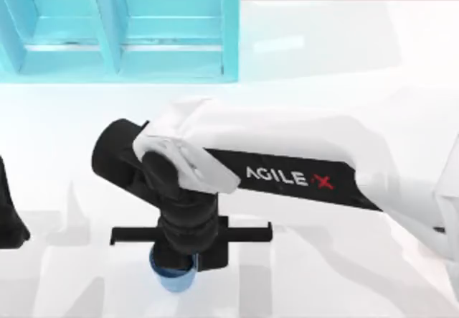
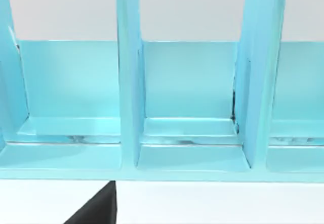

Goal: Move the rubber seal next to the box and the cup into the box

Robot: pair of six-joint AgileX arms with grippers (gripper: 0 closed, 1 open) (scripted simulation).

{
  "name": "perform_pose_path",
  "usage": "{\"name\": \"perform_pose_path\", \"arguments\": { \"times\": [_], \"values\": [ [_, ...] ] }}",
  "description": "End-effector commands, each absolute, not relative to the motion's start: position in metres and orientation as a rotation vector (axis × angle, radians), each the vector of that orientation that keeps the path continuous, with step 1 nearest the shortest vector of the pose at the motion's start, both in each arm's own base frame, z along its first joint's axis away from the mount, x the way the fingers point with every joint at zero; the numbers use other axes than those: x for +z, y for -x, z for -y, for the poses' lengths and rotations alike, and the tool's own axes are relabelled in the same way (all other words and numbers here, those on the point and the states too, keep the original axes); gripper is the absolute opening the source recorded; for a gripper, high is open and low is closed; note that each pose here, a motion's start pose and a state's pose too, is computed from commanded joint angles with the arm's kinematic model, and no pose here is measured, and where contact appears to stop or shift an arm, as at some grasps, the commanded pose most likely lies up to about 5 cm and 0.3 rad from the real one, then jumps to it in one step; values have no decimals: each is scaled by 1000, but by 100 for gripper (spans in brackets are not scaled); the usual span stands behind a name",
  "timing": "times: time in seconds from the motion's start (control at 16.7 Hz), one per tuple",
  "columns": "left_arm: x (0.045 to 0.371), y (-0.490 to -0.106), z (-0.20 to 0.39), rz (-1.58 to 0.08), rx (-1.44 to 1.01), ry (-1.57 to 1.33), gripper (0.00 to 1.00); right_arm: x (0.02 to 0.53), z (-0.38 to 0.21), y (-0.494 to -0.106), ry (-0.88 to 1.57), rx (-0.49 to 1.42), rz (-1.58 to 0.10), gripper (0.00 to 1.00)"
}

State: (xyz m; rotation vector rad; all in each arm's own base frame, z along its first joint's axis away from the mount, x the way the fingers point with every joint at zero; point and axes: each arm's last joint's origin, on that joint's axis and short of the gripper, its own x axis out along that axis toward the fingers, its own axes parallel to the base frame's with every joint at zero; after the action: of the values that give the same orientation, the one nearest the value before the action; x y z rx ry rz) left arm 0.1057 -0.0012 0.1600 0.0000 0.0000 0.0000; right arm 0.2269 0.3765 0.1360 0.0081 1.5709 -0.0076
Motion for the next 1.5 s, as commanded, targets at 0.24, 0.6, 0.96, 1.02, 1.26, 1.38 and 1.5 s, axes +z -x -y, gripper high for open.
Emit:
{"name": "perform_pose_path", "arguments": {
  "times": [0.24, 0.6, 0.96, 1.02, 1.26, 1.38, 1.5],
  "values": [
    [160, -106, 1, 0, 0, 0, 100, 136, -377, -227, -8, -8, -1571, 0],
    [160, -106, 1, 0, 0, 0, 100, 157, -359, -228, 7, 1, -1575, 0],
    [160, -106, 1, 0, 0, 0, 100, 230, -286, -228, -13, -1, -1565, 0],
    [160, -106, 1, 0, 0, 0, 100, 234, -280, -227, -12, -5, -1568, 0],
    [160, -106, 1, 0, 0, 0, 100, 237, -276, -227, -11, -8, -1570, 0],
    [160, -106, 1, 0, 0, 0, 100, 236, -278, -226, -9, -5, -1568, 0],
    [160, -106, 1, 0, 0, 0, 100, 239, -272, -233, -16, 4, -1562, 0]
  ]
}}
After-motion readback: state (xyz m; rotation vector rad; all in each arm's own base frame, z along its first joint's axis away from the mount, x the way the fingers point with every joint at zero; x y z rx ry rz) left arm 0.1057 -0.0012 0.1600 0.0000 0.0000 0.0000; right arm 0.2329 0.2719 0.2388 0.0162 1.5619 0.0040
